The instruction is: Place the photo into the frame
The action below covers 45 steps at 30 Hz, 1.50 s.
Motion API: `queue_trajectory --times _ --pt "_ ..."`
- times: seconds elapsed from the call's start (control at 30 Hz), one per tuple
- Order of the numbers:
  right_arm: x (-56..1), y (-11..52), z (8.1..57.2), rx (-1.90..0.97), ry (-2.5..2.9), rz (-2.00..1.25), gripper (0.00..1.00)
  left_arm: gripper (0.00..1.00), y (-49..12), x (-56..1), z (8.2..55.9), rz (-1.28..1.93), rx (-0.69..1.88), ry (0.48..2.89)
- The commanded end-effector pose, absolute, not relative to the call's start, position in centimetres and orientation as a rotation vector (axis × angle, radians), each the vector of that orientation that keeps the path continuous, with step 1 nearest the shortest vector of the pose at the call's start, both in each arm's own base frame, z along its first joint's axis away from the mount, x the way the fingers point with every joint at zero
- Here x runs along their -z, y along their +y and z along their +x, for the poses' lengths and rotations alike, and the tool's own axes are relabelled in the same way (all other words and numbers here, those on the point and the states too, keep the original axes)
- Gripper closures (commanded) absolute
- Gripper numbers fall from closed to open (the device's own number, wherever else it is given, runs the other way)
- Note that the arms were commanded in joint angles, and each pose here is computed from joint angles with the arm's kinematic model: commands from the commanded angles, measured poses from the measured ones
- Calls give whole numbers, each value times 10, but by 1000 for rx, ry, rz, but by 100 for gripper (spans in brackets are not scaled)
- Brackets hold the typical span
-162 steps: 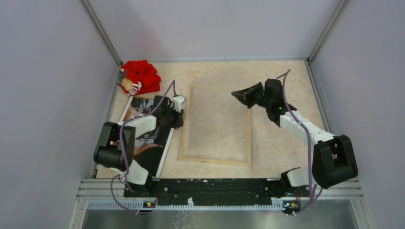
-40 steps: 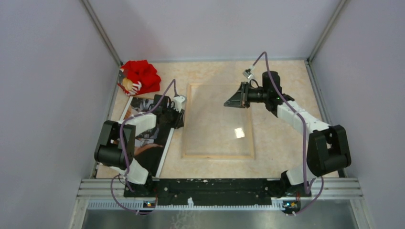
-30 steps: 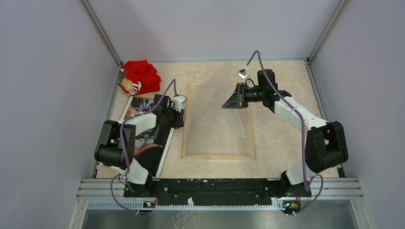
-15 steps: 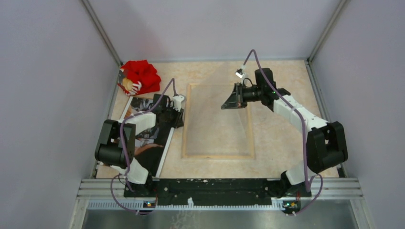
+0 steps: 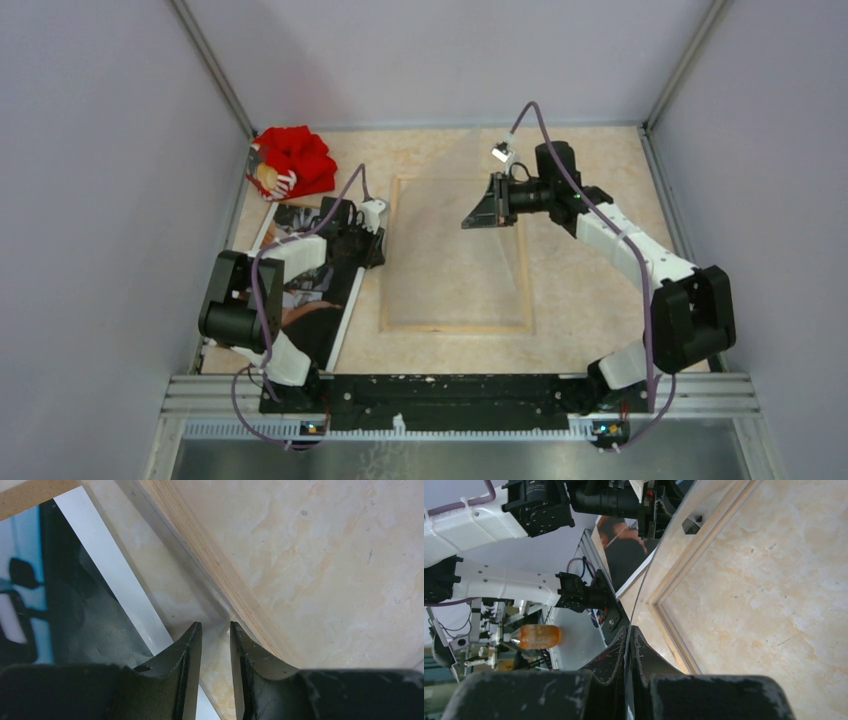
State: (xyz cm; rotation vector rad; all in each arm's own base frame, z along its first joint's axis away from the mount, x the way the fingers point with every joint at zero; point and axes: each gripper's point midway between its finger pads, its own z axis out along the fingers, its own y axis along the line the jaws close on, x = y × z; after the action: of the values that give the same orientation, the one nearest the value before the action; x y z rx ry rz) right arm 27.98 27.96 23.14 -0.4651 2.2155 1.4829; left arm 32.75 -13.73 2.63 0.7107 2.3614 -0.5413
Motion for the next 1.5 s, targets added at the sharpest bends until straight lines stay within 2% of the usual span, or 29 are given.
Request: queue_trajectory --times 0.0,0.27,0.57,0.97,1.47 --pt "-266 283 274 -1471 2079 -559 100 66 -133 -17 322 698 546 2415" --pt "-244 283 288 -1406 2136 -543 100 66 -133 -18 322 697 543 2413" --pt "-180 263 306 -1151 2403 -406 100 66 -133 -18 321 699 548 2413" --pt "-190 256 302 -1104 2404 -367 100 66 -134 -18 320 699 558 2413" --pt "-150 226 289 -1097 2435 12 100 67 -134 -17 320 699 560 2419"
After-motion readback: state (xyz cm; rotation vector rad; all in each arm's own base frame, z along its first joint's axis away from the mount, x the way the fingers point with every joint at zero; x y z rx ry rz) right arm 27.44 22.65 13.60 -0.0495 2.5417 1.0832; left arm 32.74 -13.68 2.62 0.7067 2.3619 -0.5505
